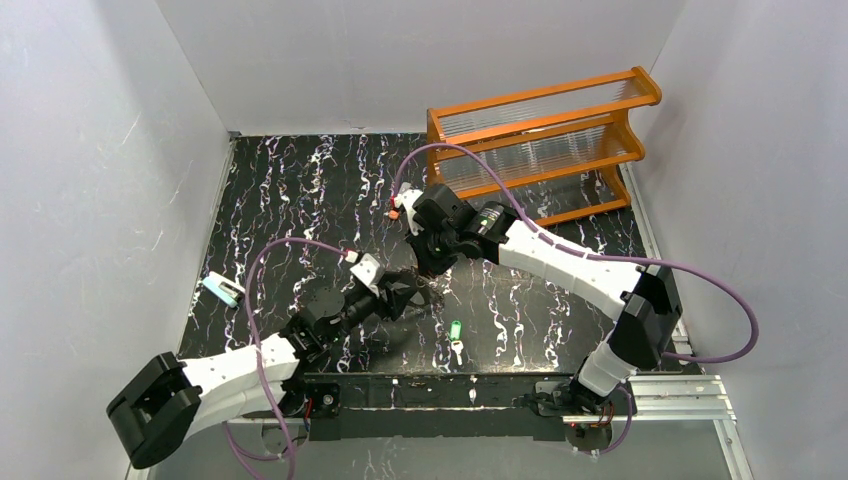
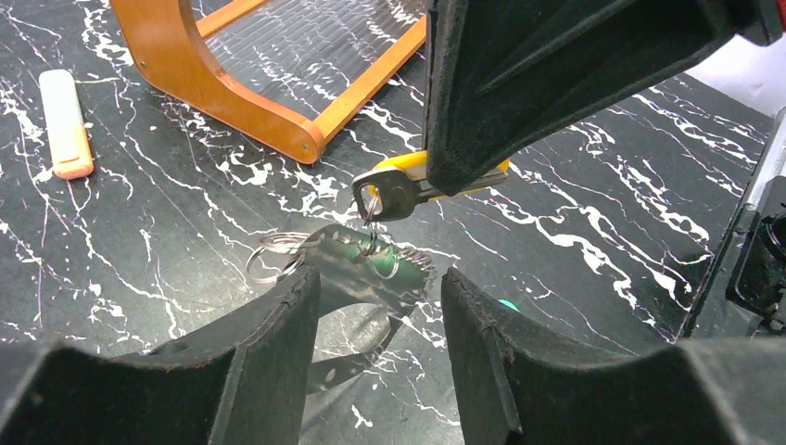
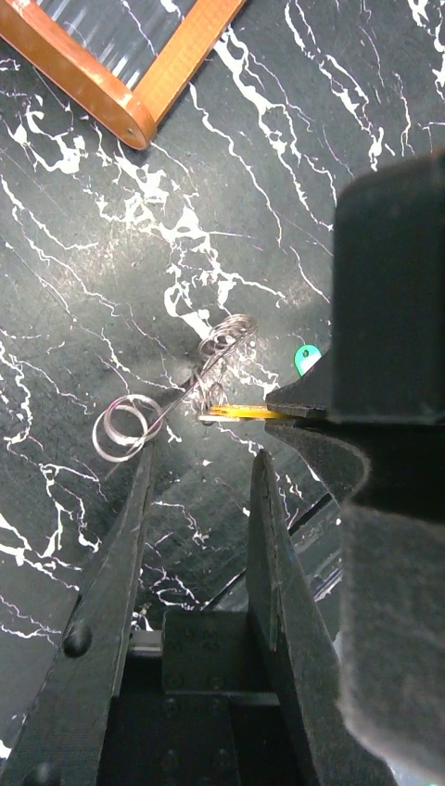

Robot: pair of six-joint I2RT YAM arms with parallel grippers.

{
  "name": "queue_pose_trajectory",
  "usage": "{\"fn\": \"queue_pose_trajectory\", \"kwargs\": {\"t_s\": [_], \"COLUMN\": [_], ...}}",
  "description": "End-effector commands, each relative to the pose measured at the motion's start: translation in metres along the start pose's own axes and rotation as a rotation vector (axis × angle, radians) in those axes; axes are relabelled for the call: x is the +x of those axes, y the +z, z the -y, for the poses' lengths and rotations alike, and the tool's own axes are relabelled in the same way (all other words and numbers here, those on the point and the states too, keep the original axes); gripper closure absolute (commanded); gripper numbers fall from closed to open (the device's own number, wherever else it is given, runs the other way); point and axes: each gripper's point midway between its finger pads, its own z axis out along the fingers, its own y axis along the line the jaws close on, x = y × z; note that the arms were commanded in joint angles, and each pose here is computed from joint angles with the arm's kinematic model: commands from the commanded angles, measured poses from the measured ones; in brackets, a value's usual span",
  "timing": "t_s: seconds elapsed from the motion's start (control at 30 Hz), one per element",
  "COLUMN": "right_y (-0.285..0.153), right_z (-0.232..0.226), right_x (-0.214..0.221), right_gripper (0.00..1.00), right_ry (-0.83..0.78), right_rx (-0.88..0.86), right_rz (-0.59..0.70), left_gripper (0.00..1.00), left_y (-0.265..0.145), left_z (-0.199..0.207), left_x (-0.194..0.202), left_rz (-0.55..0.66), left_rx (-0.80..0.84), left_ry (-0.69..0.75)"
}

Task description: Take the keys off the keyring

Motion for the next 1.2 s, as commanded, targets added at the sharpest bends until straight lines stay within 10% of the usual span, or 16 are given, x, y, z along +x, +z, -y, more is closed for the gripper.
{"fn": "queue_pose_trajectory", "kwargs": {"t_s": [0.0, 0.43, 0.67, 1.17], "right_y": [-0.025, -0.029, -0.031, -0.024], "right_z": [-0.012, -0.022, -0.005, 0.034], "right_x": [-0.027, -0.024, -0.015, 0.025], "right_gripper": [0.99, 0.99, 0.99, 0.99], "right_ry": [0.018, 0.030, 0.051, 0.117], "right_rx": [-0.042, -0.099, -0.052, -0.135], "right_rz": [0.104, 0.095, 0.091, 0.084], "left_gripper": [0.53, 0.62, 1.00, 1.00], "left_y": [0.006, 0.024, 0.025, 0.002], "left_z": [0.002, -0.001, 0.015, 0.025], "left_x": [-0.022, -0.018, -0.019, -0.022], "left_rz": [0.093, 0.093, 0.112, 0.161], "left_rx": [0.002, -0.012, 0.086, 0.128], "left_ry": [0.053, 0.148, 0.195, 0.127]}}
